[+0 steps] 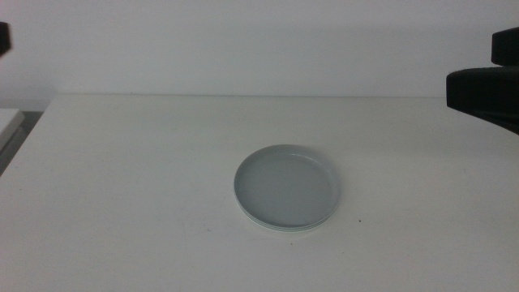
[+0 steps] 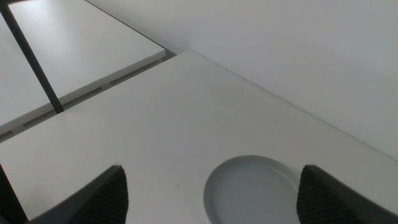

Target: Stack the three bowls on top of each other.

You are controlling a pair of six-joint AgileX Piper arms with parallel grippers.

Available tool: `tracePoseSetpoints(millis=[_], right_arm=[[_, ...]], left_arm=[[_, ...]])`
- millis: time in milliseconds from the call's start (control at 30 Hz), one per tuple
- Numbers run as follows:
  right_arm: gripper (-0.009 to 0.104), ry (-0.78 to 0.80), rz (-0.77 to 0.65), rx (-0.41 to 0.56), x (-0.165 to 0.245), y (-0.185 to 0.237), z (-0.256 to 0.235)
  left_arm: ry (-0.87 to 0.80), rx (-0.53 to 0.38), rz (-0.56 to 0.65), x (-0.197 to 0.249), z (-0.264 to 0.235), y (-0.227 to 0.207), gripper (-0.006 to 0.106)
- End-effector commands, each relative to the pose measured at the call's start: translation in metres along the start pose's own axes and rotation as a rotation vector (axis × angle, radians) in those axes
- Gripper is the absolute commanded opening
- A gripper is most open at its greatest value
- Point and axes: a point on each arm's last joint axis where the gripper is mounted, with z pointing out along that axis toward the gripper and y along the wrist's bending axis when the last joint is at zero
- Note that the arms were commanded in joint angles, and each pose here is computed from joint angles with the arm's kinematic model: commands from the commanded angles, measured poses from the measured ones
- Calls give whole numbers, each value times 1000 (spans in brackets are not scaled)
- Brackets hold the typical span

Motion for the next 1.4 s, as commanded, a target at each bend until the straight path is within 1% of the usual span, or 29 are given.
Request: tracePoseSetpoints(millis=[0, 233, 500, 533, 567, 633, 700, 733, 800, 833, 867, 900, 1000, 1033, 1100, 1167, 1200, 1233, 1367], right_arm=[[91, -11, 2, 3, -1, 0, -1], [91, -11, 2, 3, -1, 0, -1], [91, -11, 2, 3, -1, 0, -1], [91, -12, -35, 24, -1, -2, -1], [91, -32, -39, 56, -1, -4, -2], [91, -97, -32, 161, 0, -10, -8], [91, -204, 31, 304, 5, -18, -17], [91, -244, 38, 364, 7, -22, -21], [91, -299, 31, 457, 17, -25, -27], [91, -309, 21, 487, 23, -26, -29], [91, -327, -4, 550, 32, -28, -32], [91, -330, -18, 580, 38, -29, -34], [91, -326, -45, 595, 43, -27, -35], [91, -268, -56, 590, 49, -27, -33], [91, -281, -68, 602, 51, -26, -35], [91, -300, -112, 629, 54, -25, -38], [91, -296, -163, 654, 62, -24, -40], [91, -294, -176, 660, 67, -22, -42], [91, -269, -180, 663, 94, -19, -39]], left_arm=[[-28, -8, 5, -1, -4, 4, 94], [-94, -18, 2, -7, -4, 6, 94], [-95, -27, 13, -7, -4, 7, 94], [-95, -27, 13, -7, -4, 7, 94], [-95, -27, 13, -7, -4, 7, 94], [-95, -27, 13, -7, -4, 7, 94], [-95, -27, 13, -7, -4, 7, 94], [-95, -27, 13, -7, -4, 7, 94], [-95, -27, 13, -7, -4, 7, 94], [-95, -27, 13, -7, -4, 7, 94], [-95, -27, 13, -7, -4, 7, 94], [-95, -27, 13, -7, -4, 7, 94], [-95, -27, 13, -7, -4, 7, 94], [-95, -27, 13, -7, -4, 7, 94], [-95, -27, 13, -7, -4, 7, 94], [-95, -27, 13, -7, -4, 7, 94], [-95, -27, 13, -7, -4, 7, 94], [-95, -27, 13, -7, -4, 7, 94], [-95, -27, 13, -7, -4, 7, 94]])
